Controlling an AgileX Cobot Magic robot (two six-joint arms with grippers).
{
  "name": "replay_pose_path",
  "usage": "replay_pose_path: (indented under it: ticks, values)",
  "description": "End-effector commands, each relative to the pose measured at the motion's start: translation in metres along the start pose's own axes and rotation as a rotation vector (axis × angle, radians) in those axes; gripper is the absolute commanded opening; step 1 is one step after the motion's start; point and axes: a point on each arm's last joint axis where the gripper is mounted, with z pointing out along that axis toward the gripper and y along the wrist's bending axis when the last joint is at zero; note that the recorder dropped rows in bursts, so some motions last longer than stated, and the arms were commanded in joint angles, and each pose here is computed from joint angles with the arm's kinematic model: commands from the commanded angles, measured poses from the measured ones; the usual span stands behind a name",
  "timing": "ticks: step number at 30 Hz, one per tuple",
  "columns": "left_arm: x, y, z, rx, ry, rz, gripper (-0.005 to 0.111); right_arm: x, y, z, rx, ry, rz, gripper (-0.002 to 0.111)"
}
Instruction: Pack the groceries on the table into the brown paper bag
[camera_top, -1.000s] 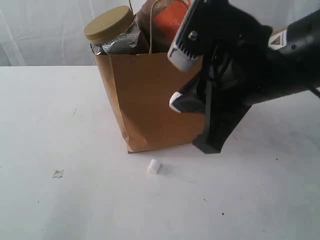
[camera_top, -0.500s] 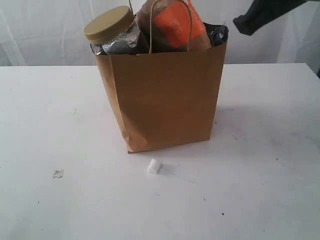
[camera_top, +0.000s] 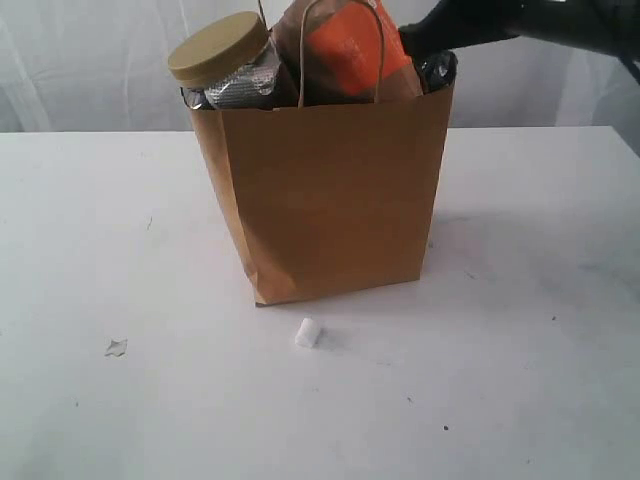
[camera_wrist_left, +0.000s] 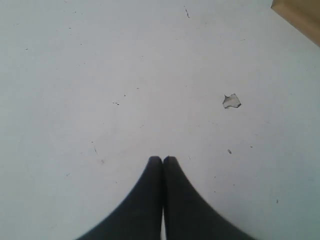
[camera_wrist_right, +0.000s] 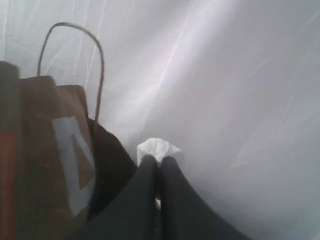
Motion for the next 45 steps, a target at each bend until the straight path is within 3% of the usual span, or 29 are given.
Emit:
replay_pose_path:
  ticks: [1,4,8,17,24,28,33,35,45]
  values:
    - [0.001,0.000,0.001,0.000,0.001,-0.017,0.000,0.002,-0.026,0.001,0.080,-0.051,0.134,0.000]
    - [0.001,0.000,0.001,0.000,0.001,-0.017,0.000,0.016,-0.050,0.007,0.146,-0.060,0.239,0.000]
    - [0.001,0.000,0.001,0.000,0.001,-0.017,0.000,0.014,-0.048,0.014,0.105,-0.136,0.249,0.000]
    - [0.001,0.000,0.001,0.000,0.001,-0.017,0.000,0.027,-0.003,0.030,-0.356,-0.152,0.193,0.000]
    - [0.001,0.000,0.001,0.000,0.001,-0.017,0.000,0.043,-0.006,0.039,-0.300,-0.036,0.229,0.000]
    - [0.001,0.000,0.001,0.000,0.000,-0.018,0.000,0.043,-0.005,0.039,-0.304,-0.034,0.220,0.015]
    - [0.001,0.000,0.001,0.000,0.000,-0.018,0.000,0.045,-0.004,0.039,-0.310,-0.026,0.193,0.048]
    - [0.001,0.000,0.001,0.000,0.000,-0.018,0.000,0.045,-0.004,0.039,-0.310,-0.026,0.193,0.055]
    - [0.001,0.000,0.001,0.000,0.000,-0.018,0.000,0.035,-0.010,0.030,-0.260,-0.041,0.141,0.056]
